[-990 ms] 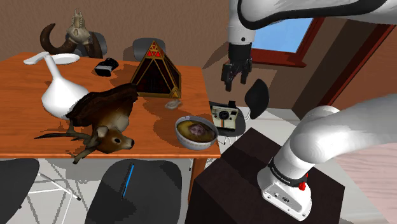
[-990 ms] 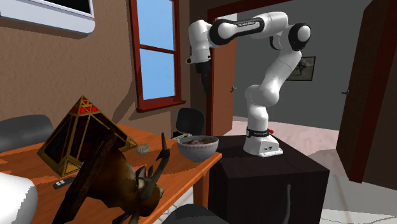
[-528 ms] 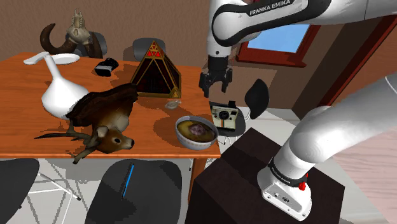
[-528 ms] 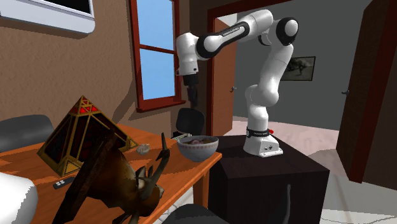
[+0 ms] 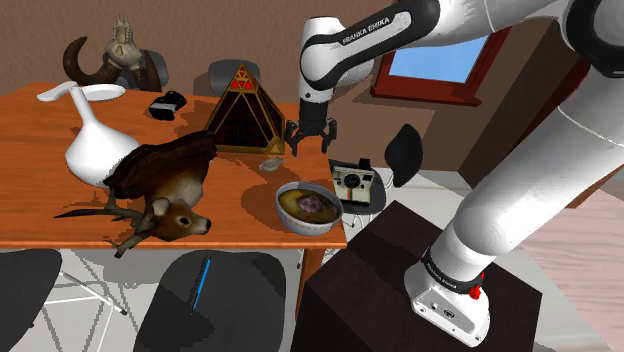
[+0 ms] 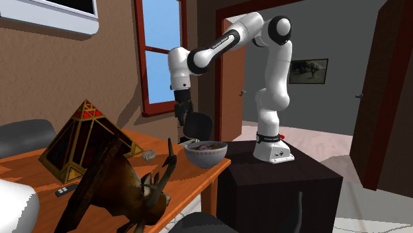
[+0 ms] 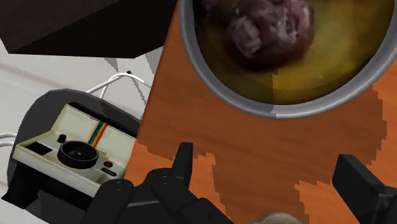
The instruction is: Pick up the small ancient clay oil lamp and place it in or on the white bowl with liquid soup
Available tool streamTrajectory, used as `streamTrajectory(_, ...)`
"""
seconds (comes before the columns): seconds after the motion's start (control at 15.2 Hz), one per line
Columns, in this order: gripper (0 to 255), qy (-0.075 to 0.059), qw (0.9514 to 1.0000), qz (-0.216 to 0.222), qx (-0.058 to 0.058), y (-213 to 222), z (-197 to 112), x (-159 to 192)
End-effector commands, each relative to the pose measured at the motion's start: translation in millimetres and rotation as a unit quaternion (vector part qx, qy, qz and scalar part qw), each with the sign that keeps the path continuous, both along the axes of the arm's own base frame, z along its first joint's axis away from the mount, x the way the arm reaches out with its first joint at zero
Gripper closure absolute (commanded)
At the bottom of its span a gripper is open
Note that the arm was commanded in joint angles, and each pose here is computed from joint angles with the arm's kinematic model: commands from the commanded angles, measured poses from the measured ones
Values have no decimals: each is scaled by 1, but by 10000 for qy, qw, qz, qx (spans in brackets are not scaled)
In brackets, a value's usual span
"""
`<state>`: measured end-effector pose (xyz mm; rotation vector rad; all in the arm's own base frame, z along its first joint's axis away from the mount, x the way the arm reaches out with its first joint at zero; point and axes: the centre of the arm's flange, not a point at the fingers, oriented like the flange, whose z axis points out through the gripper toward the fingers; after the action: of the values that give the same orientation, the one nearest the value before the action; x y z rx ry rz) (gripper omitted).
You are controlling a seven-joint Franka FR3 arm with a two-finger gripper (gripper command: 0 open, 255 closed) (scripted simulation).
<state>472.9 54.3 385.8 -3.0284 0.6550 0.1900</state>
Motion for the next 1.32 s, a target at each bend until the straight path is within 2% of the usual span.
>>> streamTrajectory(0.0,0,-51,9997,-246,41,0,-17,21)
streamTrajectory(0.46,0,-210,9940,-1060,179,-5,-66,91)
streamTrajectory(0.92,0,-368,9812,-1868,316,-21,-114,162)
streamTrajectory(1.25,0,-369,9812,-1870,317,-18,-135,162)
